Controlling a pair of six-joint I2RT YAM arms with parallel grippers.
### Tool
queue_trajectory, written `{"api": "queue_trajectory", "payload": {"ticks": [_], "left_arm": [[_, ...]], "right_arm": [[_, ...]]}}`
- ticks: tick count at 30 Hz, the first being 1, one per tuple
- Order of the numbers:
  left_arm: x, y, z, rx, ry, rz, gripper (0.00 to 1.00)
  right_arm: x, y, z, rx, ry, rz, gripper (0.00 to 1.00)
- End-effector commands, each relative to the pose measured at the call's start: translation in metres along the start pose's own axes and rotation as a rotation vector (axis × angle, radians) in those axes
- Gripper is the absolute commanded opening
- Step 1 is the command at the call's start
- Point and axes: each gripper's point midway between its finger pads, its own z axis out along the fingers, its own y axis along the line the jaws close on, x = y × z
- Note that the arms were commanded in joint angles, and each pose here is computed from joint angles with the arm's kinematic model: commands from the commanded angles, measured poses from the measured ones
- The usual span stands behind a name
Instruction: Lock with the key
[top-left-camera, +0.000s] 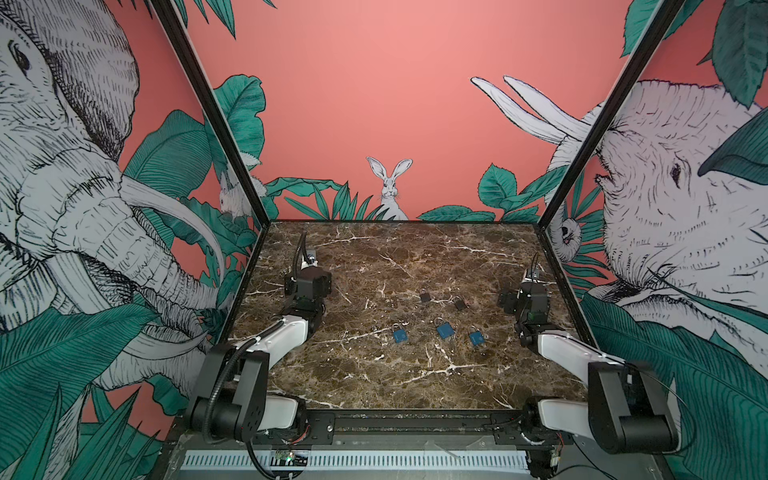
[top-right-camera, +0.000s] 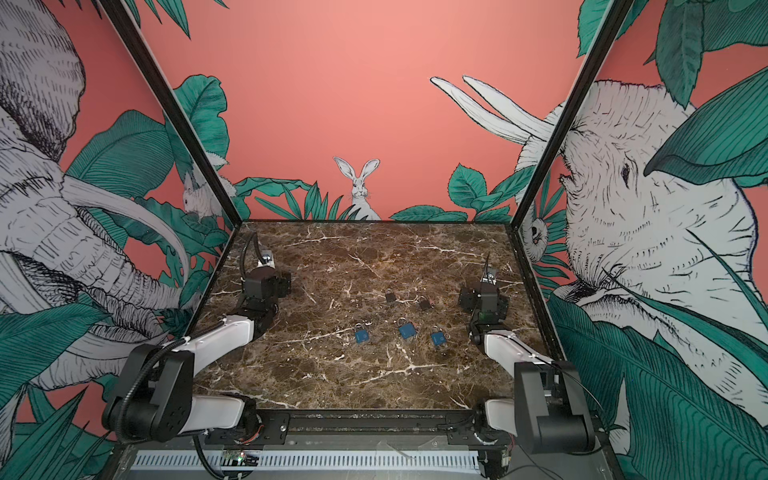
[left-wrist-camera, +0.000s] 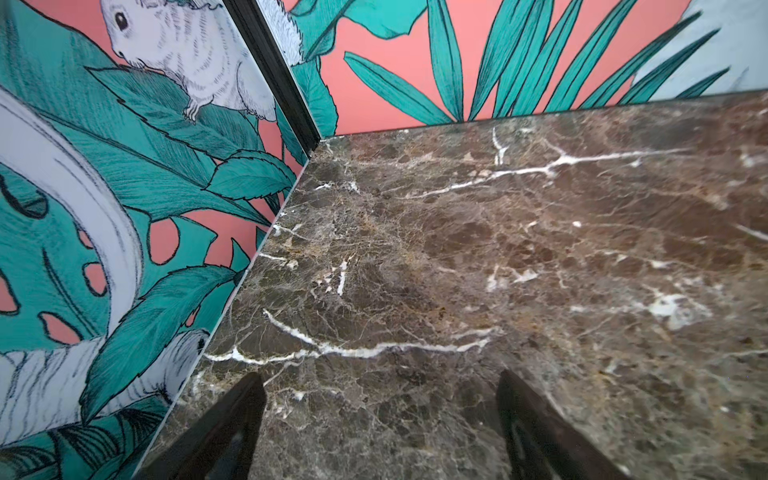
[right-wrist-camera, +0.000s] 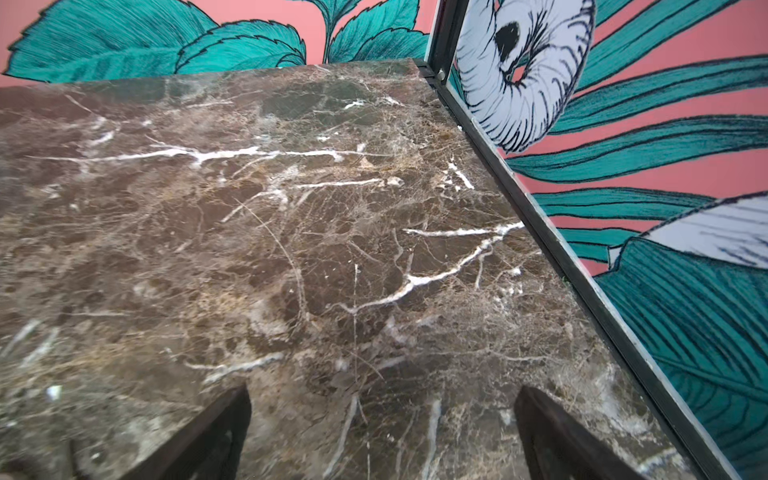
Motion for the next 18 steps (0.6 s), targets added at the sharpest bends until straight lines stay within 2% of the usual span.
{"api": "queue_trajectory", "payload": {"ticks": [1,3,5,10,14,18], "left_arm": [[-0.017,-0.005,0.002,0.068,-0.084,0.026,0.88],[-0.020,-0.006,0.003,0.108,-0.109,0.021,0.88],[-0.016,-0.005,0.004,0.114,-0.106,0.041,0.88],[0.021,-0.013,0.002,0.149,-0.066,0.063,0.88],[0.017,-0.013,0.004,0.147,-0.127,0.052,0.88],[0.025,-0.027,0.018,0.223,-0.095,0.072,0.86]], "right_arm": [[-0.018,-0.003,0.007,0.021,-0.099,-0.008,0.99],[-0.019,-0.003,0.008,0.013,-0.102,-0.017,0.99],[-0.026,-0.002,0.009,0.006,-0.160,-0.012,0.99],[-0.021,0.006,0.015,-0.035,-0.209,-0.020,1.00],[-0.012,0.016,0.018,-0.091,-0.243,-0.035,0.99],[-0.013,0.022,0.021,-0.122,-0.231,-0.056,1.00]]}}
